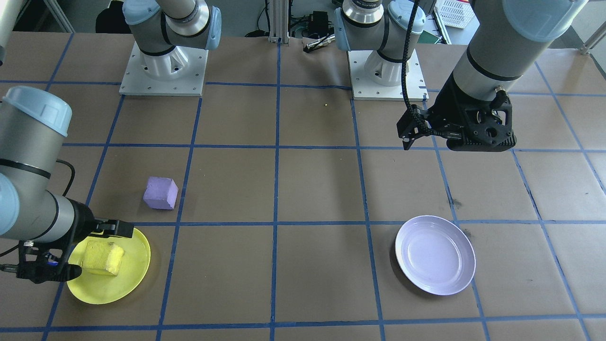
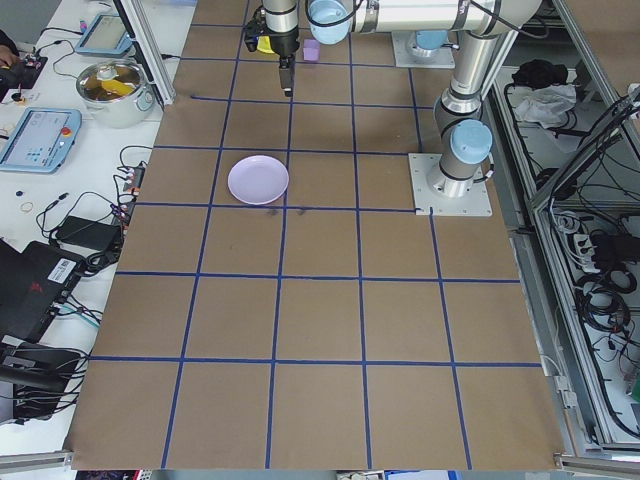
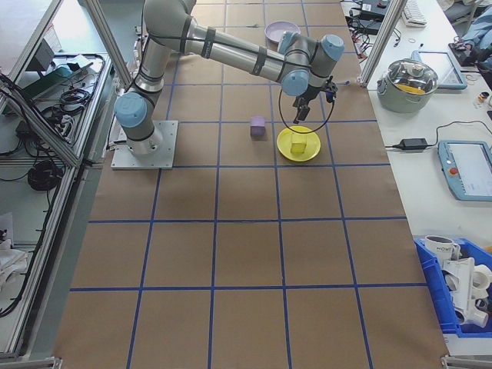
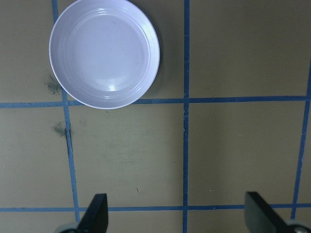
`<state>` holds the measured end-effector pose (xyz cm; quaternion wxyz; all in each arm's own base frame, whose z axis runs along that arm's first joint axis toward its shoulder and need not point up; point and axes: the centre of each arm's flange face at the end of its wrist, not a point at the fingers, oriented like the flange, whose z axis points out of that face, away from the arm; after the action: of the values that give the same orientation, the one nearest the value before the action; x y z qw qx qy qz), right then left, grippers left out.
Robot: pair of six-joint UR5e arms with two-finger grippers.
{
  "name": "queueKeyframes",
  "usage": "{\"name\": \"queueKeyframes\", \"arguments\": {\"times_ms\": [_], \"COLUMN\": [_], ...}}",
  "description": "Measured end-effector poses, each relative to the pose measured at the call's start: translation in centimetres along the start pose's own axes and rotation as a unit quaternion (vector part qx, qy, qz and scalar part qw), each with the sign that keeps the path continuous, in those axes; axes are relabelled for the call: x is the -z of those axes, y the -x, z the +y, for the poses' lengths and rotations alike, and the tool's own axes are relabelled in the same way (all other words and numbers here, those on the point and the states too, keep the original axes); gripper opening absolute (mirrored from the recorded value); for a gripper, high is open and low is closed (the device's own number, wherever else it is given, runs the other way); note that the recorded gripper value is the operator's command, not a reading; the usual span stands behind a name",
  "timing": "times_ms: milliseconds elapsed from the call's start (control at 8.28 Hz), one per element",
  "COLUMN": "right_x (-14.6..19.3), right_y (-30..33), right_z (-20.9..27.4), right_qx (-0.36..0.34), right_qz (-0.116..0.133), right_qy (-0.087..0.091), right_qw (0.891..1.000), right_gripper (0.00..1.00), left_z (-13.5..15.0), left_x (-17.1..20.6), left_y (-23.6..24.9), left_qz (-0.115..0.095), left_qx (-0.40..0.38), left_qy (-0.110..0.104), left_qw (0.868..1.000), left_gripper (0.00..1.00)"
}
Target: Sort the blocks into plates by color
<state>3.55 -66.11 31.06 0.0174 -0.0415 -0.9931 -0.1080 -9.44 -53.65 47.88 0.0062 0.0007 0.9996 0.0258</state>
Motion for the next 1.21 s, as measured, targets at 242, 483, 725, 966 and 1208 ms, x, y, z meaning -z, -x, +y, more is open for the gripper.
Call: {"name": "queueKeyframes", "arguments": {"times_ms": [242,483,725,966,1208], "right_x": [-0.6,-3.2,-7.0,-9.8,-11.3], "right_y": [3.6,4.9,5.2,5.2,5.2], "right_z": [3.0,6.1,8.0,9.3,10.1], "right_qx": [-0.001,-0.005,-0.004,-0.003,-0.004], "right_qz": [0.003,-0.004,-0.006,-0.002,0.0], "right_qy": [0.022,0.03,0.017,0.022,0.034], "right_qw": [1.0,1.0,1.0,1.0,0.999], "right_gripper": [1.0,1.0,1.0,1.0,1.0], "left_z": [-0.1,-0.3,-0.3,-0.3,-0.3], "left_x": [0.0,0.0,-0.3,-0.1,-0.3], "left_y": [0.0,0.0,0.0,0.0,0.0], "left_qz": [0.0,0.001,0.001,0.002,0.001], "left_qx": [0.0,0.0,0.0,-0.001,-0.005], "left_qy": [0.0,0.0,0.002,0.0,-0.001], "left_qw": [1.0,1.0,1.0,1.0,1.0], "left_gripper": [1.0,1.0,1.0,1.0,1.0]}}
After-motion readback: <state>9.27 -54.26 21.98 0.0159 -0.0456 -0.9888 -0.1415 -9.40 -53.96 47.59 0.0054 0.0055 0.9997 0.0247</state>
